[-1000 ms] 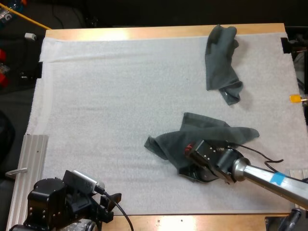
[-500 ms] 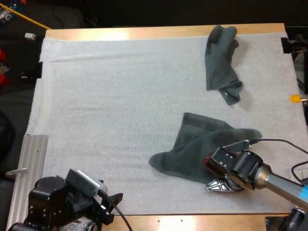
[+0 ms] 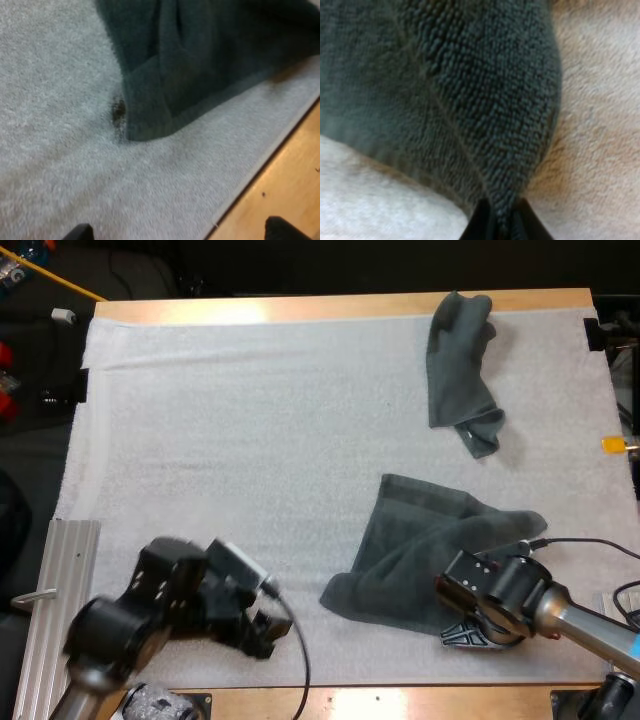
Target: Pick towel from pile, fold and stack
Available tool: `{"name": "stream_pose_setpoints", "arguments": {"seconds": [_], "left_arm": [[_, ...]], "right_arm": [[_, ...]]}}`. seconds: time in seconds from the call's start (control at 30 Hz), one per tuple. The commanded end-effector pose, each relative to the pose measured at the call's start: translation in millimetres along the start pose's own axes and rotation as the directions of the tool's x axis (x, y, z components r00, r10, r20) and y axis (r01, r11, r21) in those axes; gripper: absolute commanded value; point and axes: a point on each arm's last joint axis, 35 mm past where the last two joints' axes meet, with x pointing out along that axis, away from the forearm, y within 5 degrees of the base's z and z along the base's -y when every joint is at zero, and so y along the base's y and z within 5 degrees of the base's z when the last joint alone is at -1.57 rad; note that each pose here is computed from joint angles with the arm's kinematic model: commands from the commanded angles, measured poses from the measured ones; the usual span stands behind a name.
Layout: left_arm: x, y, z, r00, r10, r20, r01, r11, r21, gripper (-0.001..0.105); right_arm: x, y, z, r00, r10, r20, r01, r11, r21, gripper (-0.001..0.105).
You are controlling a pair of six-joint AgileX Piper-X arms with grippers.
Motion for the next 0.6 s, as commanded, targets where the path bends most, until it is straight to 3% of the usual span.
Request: {"name": "stream_pose_setpoints", "arguments": {"seconds": [0.0, 0.2, 0.57], "left_arm": [[6.8, 1.6, 7.1, 1.0, -0.011, -0.007, 0.011, 1.0, 0.006, 0.066], [40.1, 14.3, 28.6, 0.994, -0.061, -0.091, 0.058, 0.998, -0.041, 0.066], [99.9, 39.3, 49.8, 0.962, -0.176, -0.208, 0.151, 0.98, -0.13, 0.066]], "right_arm": [[-4.5, -1.0, -2.4, 1.0, 0.017, 0.018, -0.017, 0.999, 0.035, 0.0], [-16.4, -3.4, -5.1, 0.993, 0.053, 0.108, -0.065, 0.992, 0.105, 0.0], [-18.0, -3.3, -4.1, 0.99, 0.061, 0.129, -0.078, 0.988, 0.133, 0.0]]}}
